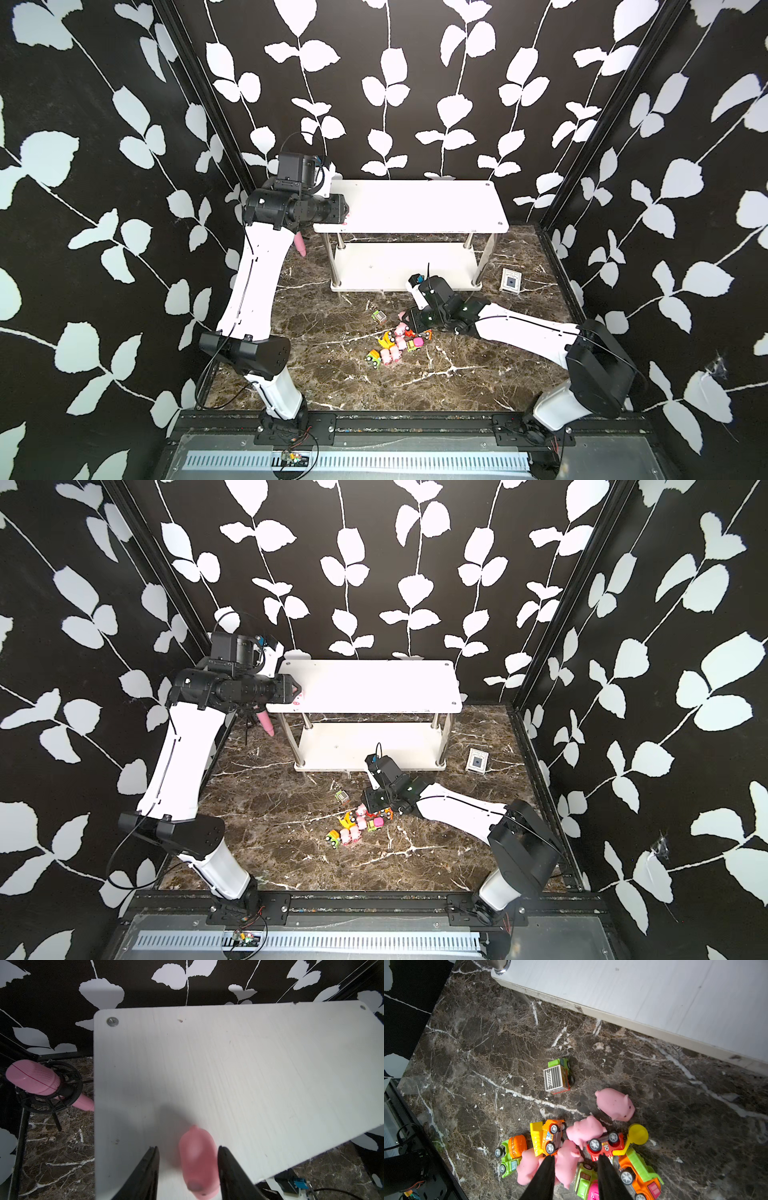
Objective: Organize plastic toys on shelves
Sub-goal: Place the plastic toy on the shelf, then pick up the plastic toy at the center of the board.
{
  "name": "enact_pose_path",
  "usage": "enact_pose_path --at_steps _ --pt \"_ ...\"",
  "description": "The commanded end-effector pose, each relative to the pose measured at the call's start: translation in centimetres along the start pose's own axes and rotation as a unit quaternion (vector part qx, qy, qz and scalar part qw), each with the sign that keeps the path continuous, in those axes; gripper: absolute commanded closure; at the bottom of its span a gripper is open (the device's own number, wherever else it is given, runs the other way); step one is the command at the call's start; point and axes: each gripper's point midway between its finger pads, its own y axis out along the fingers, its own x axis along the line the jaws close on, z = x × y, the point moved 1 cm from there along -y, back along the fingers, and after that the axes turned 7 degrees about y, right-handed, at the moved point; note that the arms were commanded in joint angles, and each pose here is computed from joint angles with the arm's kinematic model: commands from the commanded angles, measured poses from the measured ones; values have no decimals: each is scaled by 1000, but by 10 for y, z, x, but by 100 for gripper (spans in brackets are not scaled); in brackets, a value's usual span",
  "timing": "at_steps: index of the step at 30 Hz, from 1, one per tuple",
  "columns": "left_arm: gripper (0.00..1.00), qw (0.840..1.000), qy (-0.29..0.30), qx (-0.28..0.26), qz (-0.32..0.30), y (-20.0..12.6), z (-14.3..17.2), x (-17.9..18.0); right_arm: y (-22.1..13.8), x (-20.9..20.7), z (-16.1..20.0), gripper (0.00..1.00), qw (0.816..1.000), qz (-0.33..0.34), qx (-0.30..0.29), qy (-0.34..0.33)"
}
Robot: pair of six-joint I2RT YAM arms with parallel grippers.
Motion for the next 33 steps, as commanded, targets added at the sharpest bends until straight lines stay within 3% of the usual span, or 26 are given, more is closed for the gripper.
enact_pose_path --at_steps 1,11,16,22,29,33 --pt "51 1000 10 -19 -10 -25 -5 0 4 -6 6 63 1000 0 4 5" --pt "41 998 24 -49 -15 -58 -4 -4 -2 -5 6 62 1000 1 0 -5" --pt "38 998 34 -57 3 -79 14 -15 -6 -3 8 61 1000 -2 7 -17" --pt "42 996 8 -38 78 -79 78 -41 -4 5 24 61 998 -20 38 -42" --pt "45 988 -39 34 143 -18 181 -79 9 22 43 63 994 -31 80 -69" --pt "51 976 -58 94 188 24 232 -112 23 28 58 66 991 -31 103 -75"
